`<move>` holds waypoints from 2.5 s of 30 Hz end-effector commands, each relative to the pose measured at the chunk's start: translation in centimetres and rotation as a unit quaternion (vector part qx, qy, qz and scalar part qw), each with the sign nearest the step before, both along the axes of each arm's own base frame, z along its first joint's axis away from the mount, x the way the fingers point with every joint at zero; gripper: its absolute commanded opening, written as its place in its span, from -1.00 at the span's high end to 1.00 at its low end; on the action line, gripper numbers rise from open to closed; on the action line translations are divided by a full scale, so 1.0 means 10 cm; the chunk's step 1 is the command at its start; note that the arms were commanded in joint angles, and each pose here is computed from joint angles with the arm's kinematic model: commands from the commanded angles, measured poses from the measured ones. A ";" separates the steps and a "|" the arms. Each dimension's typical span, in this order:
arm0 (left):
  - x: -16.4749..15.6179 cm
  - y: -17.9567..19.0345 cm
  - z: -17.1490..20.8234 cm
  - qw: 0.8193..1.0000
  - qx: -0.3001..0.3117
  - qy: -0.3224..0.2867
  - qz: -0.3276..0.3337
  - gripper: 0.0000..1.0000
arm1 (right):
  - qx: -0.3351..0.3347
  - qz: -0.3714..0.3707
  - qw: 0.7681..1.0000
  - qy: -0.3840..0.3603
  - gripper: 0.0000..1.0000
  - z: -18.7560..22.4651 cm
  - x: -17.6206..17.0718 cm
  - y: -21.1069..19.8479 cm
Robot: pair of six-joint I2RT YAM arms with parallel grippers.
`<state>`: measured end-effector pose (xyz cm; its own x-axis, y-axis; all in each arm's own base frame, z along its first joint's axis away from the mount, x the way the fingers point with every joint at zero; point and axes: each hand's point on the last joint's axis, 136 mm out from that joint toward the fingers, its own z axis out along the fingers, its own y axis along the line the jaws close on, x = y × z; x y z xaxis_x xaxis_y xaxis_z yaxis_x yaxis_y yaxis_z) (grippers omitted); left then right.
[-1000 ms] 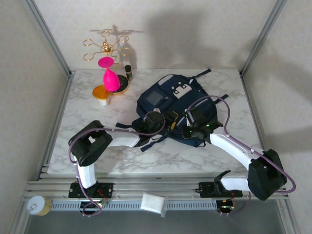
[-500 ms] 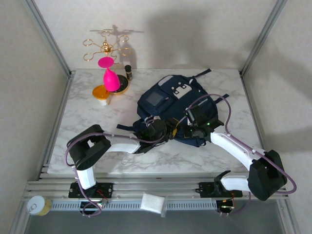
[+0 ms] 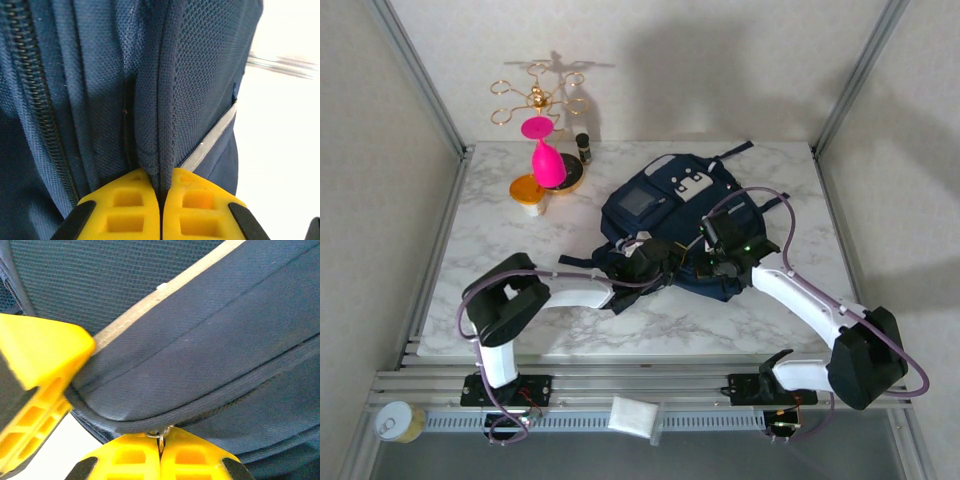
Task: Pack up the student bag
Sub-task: Zip the student bag at the center of the table, then reset both arms
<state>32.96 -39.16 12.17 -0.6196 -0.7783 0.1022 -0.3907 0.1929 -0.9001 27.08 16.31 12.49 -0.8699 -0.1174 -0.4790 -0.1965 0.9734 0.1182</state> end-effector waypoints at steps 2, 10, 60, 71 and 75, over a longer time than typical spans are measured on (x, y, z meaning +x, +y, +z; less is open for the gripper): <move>0.16 0.83 -0.16 0.991 0.129 -0.004 0.045 1.00 | -0.042 -0.057 0.997 0.007 1.00 0.13 -0.06 -0.28; 0.22 1.85 -0.20 0.960 0.281 -0.014 -0.008 1.00 | -0.040 -0.048 0.998 0.025 1.00 0.09 -0.01 -0.20; 0.16 2.50 -0.23 0.937 0.348 0.026 0.013 1.00 | -0.108 -0.012 0.991 -0.084 1.00 0.08 1.10 -0.02; 0.05 2.42 0.36 0.945 0.316 -0.080 -0.015 -0.67 | -0.017 -0.050 0.985 -0.165 -0.75 0.63 1.02 -0.23; 0.00 3.35 0.63 0.868 0.480 -0.074 0.107 -0.99 | -0.093 -0.226 0.935 -0.256 -0.97 0.64 1.17 -1.27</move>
<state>33.51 -13.15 17.38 -0.5487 -0.6532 -0.5218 -0.2575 0.7258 -0.6379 37.67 10.79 18.92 -0.6379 -0.0089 -0.7701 -0.0362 0.9992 0.0184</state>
